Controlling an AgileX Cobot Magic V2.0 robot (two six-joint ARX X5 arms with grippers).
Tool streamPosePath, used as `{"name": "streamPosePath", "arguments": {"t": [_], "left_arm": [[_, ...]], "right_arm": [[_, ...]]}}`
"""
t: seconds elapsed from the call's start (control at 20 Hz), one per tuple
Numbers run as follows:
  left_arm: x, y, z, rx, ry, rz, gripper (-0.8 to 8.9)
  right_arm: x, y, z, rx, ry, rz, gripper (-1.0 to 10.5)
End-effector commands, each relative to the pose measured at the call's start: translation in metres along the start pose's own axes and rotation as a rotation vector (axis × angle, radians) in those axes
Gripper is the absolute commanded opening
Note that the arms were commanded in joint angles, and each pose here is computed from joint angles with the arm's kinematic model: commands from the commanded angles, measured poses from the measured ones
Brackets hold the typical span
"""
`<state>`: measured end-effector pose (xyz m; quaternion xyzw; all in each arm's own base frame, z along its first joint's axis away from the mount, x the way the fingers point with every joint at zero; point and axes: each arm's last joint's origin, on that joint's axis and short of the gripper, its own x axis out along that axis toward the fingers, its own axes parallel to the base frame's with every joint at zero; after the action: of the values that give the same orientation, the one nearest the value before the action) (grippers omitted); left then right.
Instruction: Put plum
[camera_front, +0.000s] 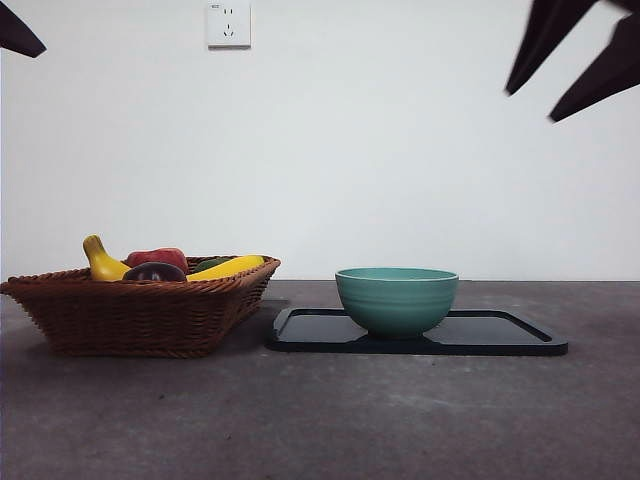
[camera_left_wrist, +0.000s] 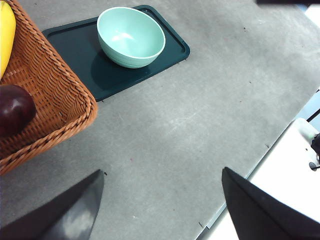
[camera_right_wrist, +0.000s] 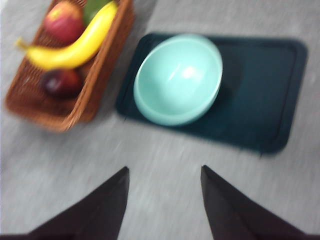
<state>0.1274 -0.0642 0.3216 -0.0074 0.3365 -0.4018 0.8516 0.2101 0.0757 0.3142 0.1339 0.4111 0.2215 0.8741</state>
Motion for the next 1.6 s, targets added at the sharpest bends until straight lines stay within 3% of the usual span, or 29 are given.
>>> {"name": "streamPosePath", "arguments": {"t": [0.05,0.35,0.8,1.05,1.35,1.6], "left_arm": [[-0.002,-0.002,0.005,0.020,-0.020,-0.008,3.74],[-0.002,-0.002,0.005,0.020,-0.020,-0.008,3.74],[-0.002,-0.002,0.005,0.019,-0.020,-0.008,3.74],[-0.002,-0.002,0.005,0.019,-0.020,-0.008,3.74],[-0.002,-0.002,0.005,0.019,-0.020,-0.008,3.74],[-0.002,-0.002,0.005,0.019,-0.019,-0.009,3.74]], "right_arm": [[0.024,-0.002,0.026,-0.029,0.029,-0.044,2.3],[0.091,-0.015,0.069,-0.049,0.124,-0.123,2.3],[0.165,-0.041,0.062,-0.026,0.231,-0.148,2.3],[0.185,-0.049,0.056,-0.019,0.256,-0.156,2.3],[0.191,-0.050,0.056,-0.030,0.234,-0.163,0.3],[0.189,-0.047,0.061,-0.025,0.194,-0.155,0.1]]}}
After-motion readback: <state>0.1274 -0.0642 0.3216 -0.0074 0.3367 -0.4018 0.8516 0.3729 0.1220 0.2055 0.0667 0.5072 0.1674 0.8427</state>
